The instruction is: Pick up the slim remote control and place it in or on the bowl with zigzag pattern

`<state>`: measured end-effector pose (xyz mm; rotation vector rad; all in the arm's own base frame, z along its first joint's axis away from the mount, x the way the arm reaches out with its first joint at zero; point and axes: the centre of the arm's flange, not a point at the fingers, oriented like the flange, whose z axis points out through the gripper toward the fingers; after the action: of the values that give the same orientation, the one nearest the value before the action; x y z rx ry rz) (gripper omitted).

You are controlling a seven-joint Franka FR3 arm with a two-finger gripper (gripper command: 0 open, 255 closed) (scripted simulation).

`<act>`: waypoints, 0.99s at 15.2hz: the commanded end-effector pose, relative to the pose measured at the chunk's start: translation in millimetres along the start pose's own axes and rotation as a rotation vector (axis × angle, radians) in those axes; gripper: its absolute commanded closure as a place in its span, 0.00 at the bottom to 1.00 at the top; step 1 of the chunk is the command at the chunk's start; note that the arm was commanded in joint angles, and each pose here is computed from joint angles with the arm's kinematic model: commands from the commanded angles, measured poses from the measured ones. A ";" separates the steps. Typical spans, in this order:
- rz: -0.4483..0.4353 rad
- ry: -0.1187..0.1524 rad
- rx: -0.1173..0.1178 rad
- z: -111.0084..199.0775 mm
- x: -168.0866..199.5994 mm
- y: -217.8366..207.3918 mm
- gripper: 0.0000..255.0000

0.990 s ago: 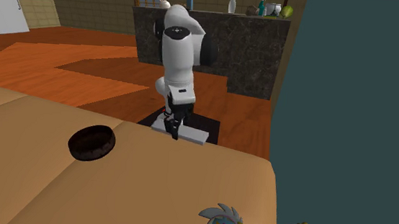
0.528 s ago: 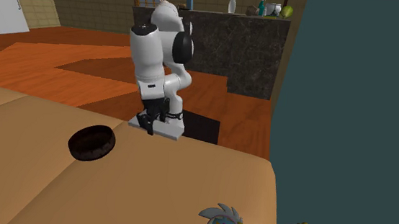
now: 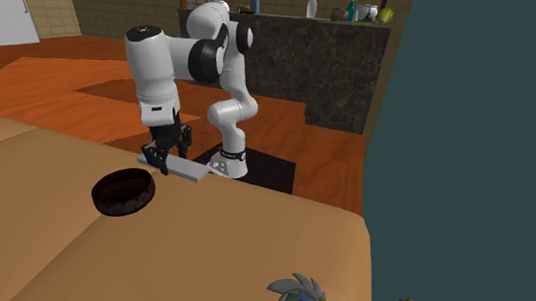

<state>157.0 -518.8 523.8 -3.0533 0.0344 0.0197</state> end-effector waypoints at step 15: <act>-0.002 0.000 0.000 21.1 -159.1 60.2 1.00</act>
<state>-3.0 -573.9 506.0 -3.0529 0.0322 0.0199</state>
